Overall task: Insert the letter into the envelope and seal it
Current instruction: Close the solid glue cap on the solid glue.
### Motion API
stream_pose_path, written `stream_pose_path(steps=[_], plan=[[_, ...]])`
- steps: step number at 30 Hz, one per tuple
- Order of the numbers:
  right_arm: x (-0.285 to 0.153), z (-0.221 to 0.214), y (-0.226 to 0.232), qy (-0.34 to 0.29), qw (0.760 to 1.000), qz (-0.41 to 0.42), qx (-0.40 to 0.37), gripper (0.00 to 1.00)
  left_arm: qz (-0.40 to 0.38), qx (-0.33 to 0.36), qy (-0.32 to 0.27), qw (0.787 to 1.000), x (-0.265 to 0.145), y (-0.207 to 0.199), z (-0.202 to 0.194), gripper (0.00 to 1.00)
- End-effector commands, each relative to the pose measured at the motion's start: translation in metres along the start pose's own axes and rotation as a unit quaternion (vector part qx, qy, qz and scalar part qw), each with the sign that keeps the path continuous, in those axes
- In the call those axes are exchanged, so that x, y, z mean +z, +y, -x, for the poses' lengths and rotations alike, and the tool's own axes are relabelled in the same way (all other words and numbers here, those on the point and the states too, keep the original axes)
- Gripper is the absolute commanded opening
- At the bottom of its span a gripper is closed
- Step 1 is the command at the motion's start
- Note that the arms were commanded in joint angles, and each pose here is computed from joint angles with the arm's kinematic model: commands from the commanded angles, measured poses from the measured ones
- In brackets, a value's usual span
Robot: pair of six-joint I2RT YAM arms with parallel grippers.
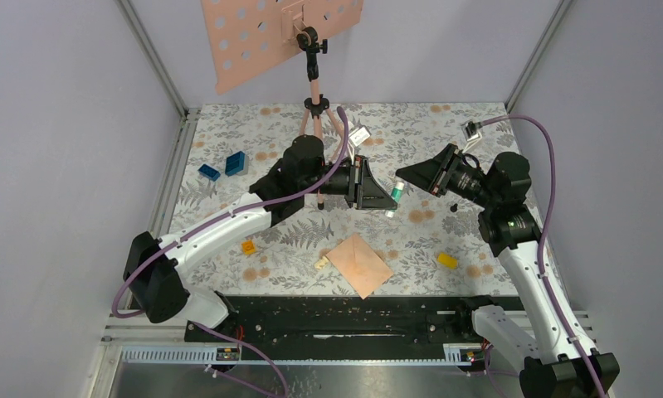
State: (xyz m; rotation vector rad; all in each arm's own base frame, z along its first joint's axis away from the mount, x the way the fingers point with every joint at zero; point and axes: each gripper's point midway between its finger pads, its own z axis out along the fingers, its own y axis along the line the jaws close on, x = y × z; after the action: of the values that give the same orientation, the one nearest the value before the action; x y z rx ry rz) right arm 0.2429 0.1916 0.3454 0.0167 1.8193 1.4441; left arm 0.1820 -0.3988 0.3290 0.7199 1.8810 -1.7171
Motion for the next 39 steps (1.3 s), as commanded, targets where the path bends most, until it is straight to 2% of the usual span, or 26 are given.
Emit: stream_pose_path(steps=[1, 14, 39], plan=[[-0.002, -0.001, 0.018, 0.005, 0.999, 0.037, -0.015, 0.20, -0.023, 0.031, -0.012, 0.999, -0.003, -0.008, 0.010, 0.00], [0.000, 0.002, 0.022, 0.000, 0.999, 0.047, -0.008, 0.20, -0.029, 0.020, 0.004, 0.999, -0.002, -0.002, 0.001, 0.00], [-0.003, -0.008, 0.013, 0.017, 0.999, 0.031, -0.019, 0.21, -0.036, 0.016, -0.013, 0.999, -0.006, -0.005, 0.011, 0.00]])
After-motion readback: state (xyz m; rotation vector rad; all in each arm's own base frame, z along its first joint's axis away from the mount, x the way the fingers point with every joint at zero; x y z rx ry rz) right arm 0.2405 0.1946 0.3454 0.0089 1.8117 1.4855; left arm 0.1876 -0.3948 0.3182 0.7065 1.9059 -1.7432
